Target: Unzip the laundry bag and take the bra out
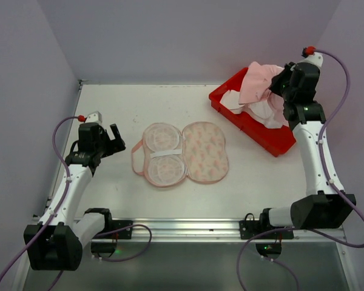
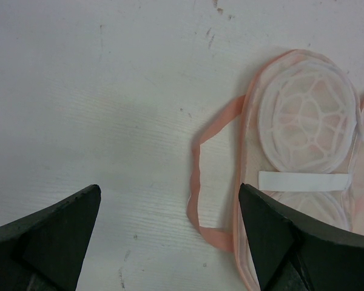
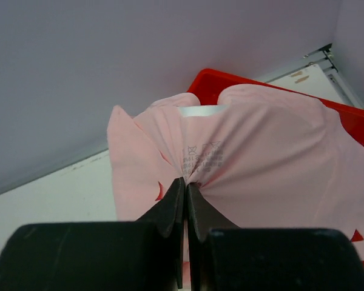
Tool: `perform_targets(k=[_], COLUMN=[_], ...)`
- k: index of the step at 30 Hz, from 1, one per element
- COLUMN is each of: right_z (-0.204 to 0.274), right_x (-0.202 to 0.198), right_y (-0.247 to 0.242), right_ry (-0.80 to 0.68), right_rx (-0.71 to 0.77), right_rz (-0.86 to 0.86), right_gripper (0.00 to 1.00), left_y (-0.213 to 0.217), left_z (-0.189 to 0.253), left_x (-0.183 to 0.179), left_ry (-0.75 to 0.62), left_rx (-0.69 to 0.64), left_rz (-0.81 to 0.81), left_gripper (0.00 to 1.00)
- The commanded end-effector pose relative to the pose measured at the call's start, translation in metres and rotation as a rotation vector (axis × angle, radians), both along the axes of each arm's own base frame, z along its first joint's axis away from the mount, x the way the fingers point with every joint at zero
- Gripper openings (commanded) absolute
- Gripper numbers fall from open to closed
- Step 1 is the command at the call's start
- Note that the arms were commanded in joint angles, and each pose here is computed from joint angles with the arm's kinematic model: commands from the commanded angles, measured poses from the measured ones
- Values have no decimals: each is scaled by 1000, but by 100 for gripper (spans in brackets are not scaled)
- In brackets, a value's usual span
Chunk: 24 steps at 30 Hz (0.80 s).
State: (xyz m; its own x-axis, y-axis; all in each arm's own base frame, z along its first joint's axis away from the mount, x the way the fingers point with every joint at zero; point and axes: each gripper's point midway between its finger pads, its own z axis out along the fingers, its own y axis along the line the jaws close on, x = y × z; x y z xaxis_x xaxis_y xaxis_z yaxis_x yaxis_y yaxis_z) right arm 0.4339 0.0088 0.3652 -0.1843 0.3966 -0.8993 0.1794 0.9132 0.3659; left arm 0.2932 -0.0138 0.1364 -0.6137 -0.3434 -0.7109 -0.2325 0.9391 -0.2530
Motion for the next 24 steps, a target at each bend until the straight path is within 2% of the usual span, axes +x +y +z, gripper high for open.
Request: perform_targets(k=[1, 13, 20, 22, 24], right_z=[0, -119, -152, -149, -161], right_x=[-3, 63, 103, 113, 115], right_y=[-32, -62, -45, -33, -20], right_ry=[-6, 196, 227, 231, 274], right_rx=[42, 159, 294, 319, 313], right_rz=[-112, -203, -167, -125, -103], right_gripper=[0, 0, 0, 0, 24], left_y=[1, 1, 1, 1, 1], left_z=[4, 1, -1, -1, -1], left_x=[7, 6, 7, 7, 7], left_ry=[-31, -21, -13, -13, -12], left_rx=[13, 15, 14, 14, 14], left_rz=[-18, -18, -19, -19, -19], left_gripper=[99, 99, 99, 99, 99])
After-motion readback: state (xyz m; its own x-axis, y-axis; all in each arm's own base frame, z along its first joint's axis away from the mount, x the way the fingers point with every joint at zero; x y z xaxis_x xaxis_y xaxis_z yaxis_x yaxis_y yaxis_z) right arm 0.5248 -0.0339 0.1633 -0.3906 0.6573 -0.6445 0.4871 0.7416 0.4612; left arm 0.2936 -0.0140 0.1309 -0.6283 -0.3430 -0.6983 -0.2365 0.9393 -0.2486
